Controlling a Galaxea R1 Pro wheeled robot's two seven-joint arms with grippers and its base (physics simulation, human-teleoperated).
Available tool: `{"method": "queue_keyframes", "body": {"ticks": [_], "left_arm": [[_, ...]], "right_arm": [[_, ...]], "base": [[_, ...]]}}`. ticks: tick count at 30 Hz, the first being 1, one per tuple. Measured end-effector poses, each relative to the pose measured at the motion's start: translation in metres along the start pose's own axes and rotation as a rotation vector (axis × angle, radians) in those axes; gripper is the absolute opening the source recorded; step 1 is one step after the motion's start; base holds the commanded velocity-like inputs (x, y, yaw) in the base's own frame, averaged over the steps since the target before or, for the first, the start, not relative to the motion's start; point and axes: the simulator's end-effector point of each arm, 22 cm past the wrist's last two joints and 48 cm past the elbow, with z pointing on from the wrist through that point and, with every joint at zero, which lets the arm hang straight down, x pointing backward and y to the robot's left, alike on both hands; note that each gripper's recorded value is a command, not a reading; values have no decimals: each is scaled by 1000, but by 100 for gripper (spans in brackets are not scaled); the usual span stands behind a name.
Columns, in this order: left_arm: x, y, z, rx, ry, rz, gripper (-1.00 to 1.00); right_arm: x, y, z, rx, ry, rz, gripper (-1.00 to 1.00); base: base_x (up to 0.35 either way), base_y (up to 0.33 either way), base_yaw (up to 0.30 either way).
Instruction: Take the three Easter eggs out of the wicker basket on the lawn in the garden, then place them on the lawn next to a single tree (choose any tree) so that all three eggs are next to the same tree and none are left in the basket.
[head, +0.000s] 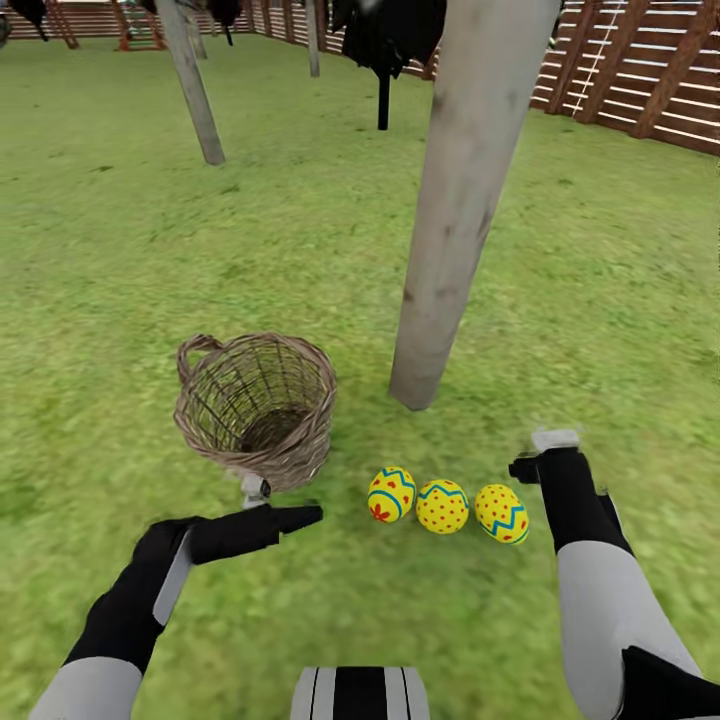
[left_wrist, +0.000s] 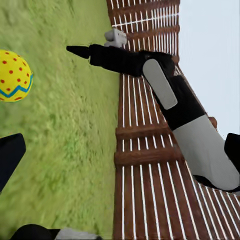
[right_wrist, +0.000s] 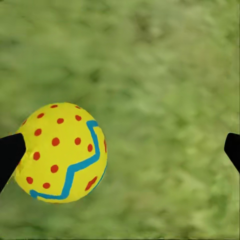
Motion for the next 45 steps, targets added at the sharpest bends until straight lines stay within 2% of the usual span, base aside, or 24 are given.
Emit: {"method": "queue_keyframes", "body": {"ticks": [2, 4, 6, 9, 10, 13, 15, 20, 24, 25, 29, 33, 34, 35, 36, 38, 39, 42, 45], "left_arm": [[9, 15, -4, -32, 10, -40, 100], [34, 48, -14, -90, 28, -145, 100], [55, 72, -22, -129, 33, -219, 100], [59, 82, -38, -164, 26, -210, 100], [59, 87, -49, -184, 22, -202, 100], [57, 87, -59, -200, 15, -190, 100], [58, 90, -75, -228, 14, -186, 100], [56, 90, -101, -269, 9, -170, 100], [58, 88, -108, -281, 7, -169, 100], [59, 88, -109, -284, 7, -171, 100], [59, 88, -111, -305, 6, -168, 100], [74, 103, -120, -358, 8, -220, 100], [75, 105, -123, -368, 8, -227, 100], [77, 110, -137, -399, 9, -234, 100], [76, 110, -142, -409, 7, -233, 100], [75, 111, -152, -427, 4, -235, 100], [81, 117, -162, -452, 3, -257, 100], [90, 126, -174, -502, 4, -285, 100], [90, 126, -177, -518, 4, -284, 100]], "right_arm": [[14, 11, 0, -49, 19, -8, 100], [49, 21, 2, -93, 66, -25, 100], [79, 26, 3, -108, 104, -38, 100], [100, 29, 1, -116, 126, -48, 100], [121, 33, 2, -125, 154, -56, 100], [147, 38, 0, -139, 188, -66, 100], [159, 42, 1, -150, 203, -77, 100], [181, 34, 0, -153, 237, -89, 100], [201, 47, 1, -189, 255, -109, 100], [210, 57, 3, -215, 251, -124, 100], [212, 68, 2, -245, 220, -144, 100], [226, 79, -1, -272, 240, -156, 100], [231, 83, -2, -282, 246, -160, 100], [246, 96, -3, -313, 257, -174, 100], [251, 102, -4, -327, 255, -181, 100], [254, 111, -5, -351, 235, -191, 100], [253, 119, -5, -372, 199, -197, 100], [249, 130, -8, -404, 144, -205, 100], [247, 133, -12, -415, 129, -206, 100]], "base": [[0, 0, 0], [0, 0, 0], [0, 0, 0], [0, 0, 0], [0, 0, 0], [0, 0, 0], [0, 0, 0], [0, 0, 0], [0, 0, 0], [0, 0, 0], [0, 0, 0], [0, 0, 0], [0, 0, 0], [0, 0, 0], [0, 0, 0], [0, 0, 0], [0, 0, 0], [0, 0, 0], [0, 0, 0]]}}
